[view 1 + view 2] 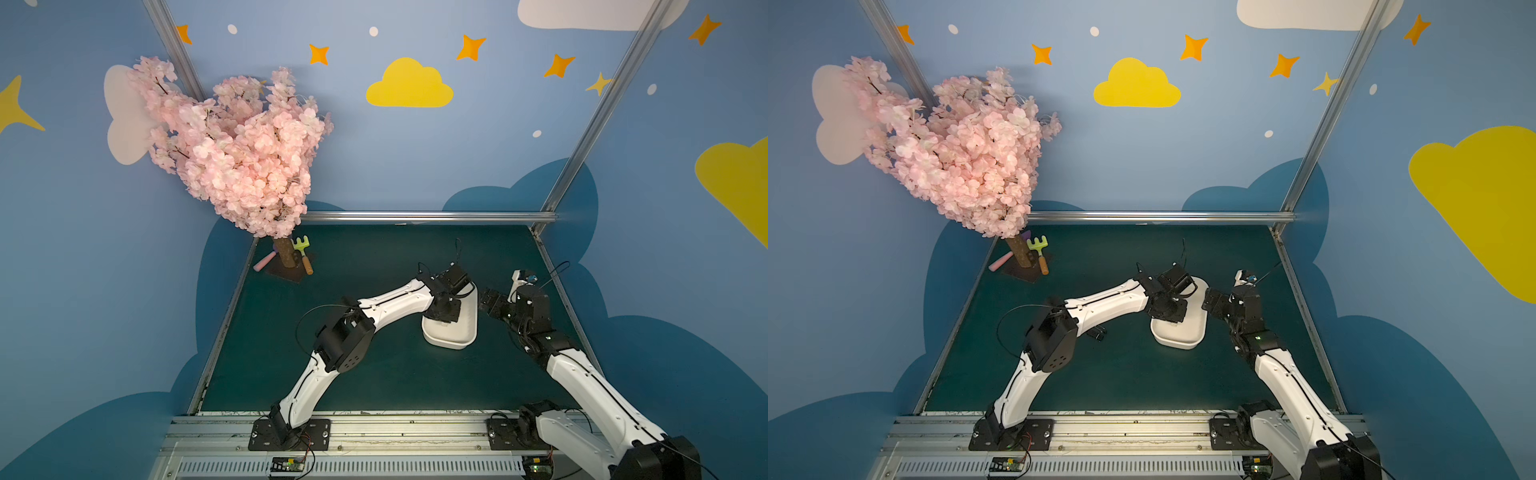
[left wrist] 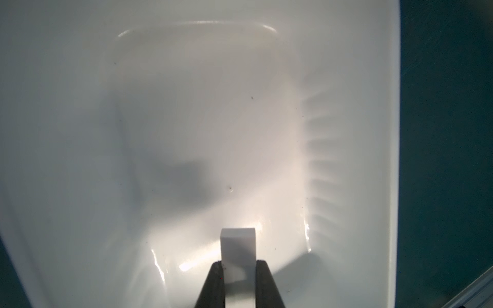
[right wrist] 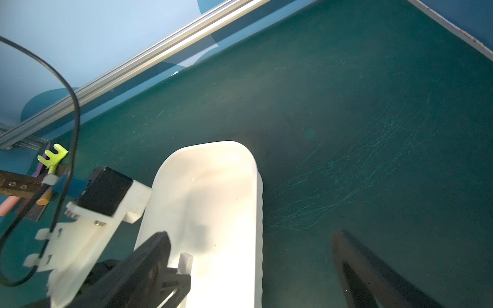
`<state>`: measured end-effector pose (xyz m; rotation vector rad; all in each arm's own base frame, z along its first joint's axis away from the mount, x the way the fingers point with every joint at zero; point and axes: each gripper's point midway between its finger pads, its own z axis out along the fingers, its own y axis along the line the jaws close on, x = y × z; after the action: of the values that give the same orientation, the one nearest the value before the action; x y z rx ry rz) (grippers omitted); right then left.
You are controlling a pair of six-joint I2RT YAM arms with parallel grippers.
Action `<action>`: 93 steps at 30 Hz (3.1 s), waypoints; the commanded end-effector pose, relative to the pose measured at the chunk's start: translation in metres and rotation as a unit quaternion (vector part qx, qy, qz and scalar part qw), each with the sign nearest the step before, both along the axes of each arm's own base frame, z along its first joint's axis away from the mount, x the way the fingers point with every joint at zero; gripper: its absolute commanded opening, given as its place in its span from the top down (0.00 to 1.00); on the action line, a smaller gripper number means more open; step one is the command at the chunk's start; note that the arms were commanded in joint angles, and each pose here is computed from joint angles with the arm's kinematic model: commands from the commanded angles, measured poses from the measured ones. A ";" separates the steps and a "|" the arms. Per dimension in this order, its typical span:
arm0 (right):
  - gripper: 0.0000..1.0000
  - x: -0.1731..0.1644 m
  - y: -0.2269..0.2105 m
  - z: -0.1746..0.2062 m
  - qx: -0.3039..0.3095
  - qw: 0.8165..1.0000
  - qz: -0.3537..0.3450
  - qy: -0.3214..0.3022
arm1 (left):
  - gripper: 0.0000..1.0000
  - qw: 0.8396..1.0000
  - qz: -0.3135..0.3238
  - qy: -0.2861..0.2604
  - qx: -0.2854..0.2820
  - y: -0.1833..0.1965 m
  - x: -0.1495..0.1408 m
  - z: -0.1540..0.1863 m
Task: Put the usb flash drive into the storage box
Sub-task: Place the USB flash in the storage box, then pick up the USB flash from the center of the board.
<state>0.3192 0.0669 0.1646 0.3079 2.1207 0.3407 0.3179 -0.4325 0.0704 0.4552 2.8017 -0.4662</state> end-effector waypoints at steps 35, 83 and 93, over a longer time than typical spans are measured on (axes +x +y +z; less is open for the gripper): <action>0.37 -0.078 0.293 -0.020 -0.139 0.811 0.548 0.153 | 0.40 0.947 0.255 -0.191 -0.048 0.349 -0.125 0.138; 0.81 -0.061 0.370 -0.142 -0.230 0.727 0.598 0.248 | 0.39 0.943 0.253 -0.209 -0.051 0.356 -0.134 0.142; 0.92 -0.064 0.376 -0.089 -0.196 0.746 0.603 0.202 | 0.39 0.943 0.255 -0.208 -0.050 0.356 -0.133 0.140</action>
<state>0.2585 0.4385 0.0325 -1.4748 2.5384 0.4844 0.1856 -0.0789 0.2158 -0.1747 2.3294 -0.3638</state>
